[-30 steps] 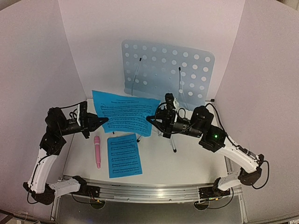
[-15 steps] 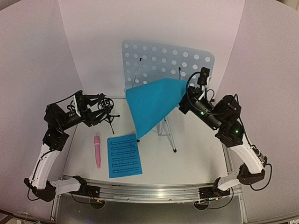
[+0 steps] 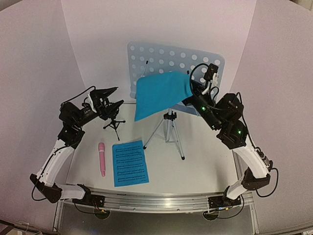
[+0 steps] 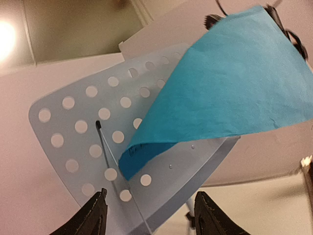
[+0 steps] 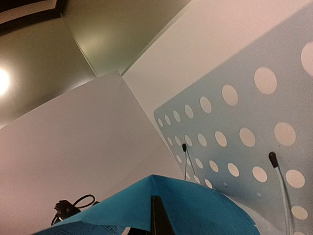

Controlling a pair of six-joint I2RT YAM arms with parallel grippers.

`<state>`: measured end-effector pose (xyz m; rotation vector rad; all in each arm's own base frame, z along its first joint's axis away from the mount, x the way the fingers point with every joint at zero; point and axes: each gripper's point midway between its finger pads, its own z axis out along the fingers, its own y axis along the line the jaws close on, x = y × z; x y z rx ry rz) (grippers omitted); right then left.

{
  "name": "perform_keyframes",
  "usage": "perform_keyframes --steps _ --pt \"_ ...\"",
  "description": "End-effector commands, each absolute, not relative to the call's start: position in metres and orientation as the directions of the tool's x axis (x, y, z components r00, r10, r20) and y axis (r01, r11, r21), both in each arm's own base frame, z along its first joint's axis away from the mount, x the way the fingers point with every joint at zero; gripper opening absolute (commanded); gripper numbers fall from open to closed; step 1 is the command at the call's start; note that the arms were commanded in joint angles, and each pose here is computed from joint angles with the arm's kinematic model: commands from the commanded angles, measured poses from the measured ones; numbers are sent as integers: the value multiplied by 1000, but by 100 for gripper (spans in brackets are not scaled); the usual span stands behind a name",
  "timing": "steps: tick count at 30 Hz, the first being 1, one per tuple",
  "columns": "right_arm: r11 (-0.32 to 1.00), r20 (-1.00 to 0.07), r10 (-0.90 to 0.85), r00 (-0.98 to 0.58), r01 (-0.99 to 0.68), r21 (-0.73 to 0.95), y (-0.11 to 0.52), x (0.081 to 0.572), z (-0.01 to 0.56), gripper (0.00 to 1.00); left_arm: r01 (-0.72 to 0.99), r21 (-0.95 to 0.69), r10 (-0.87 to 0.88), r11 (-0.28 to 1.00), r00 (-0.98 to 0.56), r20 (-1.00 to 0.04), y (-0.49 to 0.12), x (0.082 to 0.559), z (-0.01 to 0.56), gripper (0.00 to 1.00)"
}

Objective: Set up the instrument practice props

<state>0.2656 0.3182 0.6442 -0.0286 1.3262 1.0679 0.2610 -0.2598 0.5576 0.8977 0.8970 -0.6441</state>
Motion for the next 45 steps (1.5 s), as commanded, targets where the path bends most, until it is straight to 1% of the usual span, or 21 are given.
perform_keyframes --steps 1,4,6,9,12,13,14,17,18,19,22,26,30,35,37,43,45 --pt "501 -732 658 -176 -624 600 316 266 646 0 488 755 41 437 828 -559 -271 237 562 61" --pt "489 -727 657 -198 -623 611 321 267 641 0 375 825 106 422 884 -456 -278 246 554 63" --pt "490 -727 655 -207 -617 616 323 268 637 0 328 842 96 428 910 -403 -282 244 559 65" --pt "499 -726 655 -207 -604 622 322 271 633 0 318 845 51 430 926 -374 -289 236 572 66" --pt "500 -723 660 -204 -600 625 320 270 633 0 288 869 46 401 942 -334 -301 235 566 66" --pt "500 -721 663 -201 -599 626 318 270 634 0 297 865 58 404 936 -348 -304 241 565 66" --pt "500 -719 666 -198 -597 627 316 270 636 0 321 842 77 433 918 -389 -305 252 569 65" --pt "490 -702 687 -186 -595 637 307 266 641 0 440 691 94 573 803 -589 -297 290 587 61" --pt "487 -695 696 -180 -594 641 303 265 642 0 466 638 82 613 766 -638 -293 299 591 60" --pt "488 -690 703 -170 -591 643 298 264 643 0 486 605 67 631 743 -666 -291 303 592 60" --pt "498 -681 719 -142 -578 647 287 263 646 0 572 534 4 623 680 -733 -294 304 593 59" --pt "510 -683 719 -129 -570 645 284 264 644 0 644 423 -36 637 573 -819 -301 324 593 54" --pt "515 -684 718 -125 -566 644 283 265 643 0 680 334 -52 652 480 -876 -308 346 592 51" --pt "521 -687 717 -123 -560 644 282 265 640 0 706 257 -61 660 391 -918 -315 363 591 48" --pt "522 -686 717 -122 -558 645 280 265 640 0 714 243 -49 656 361 -931 -319 369 585 46" --pt "528 -689 714 -123 -553 645 281 266 637 0 744 234 -28 626 321 -947 -331 368 572 43" --pt "526 -689 714 -126 -553 646 282 266 636 0 747 224 -18 626 300 -954 -334 370 567 39"
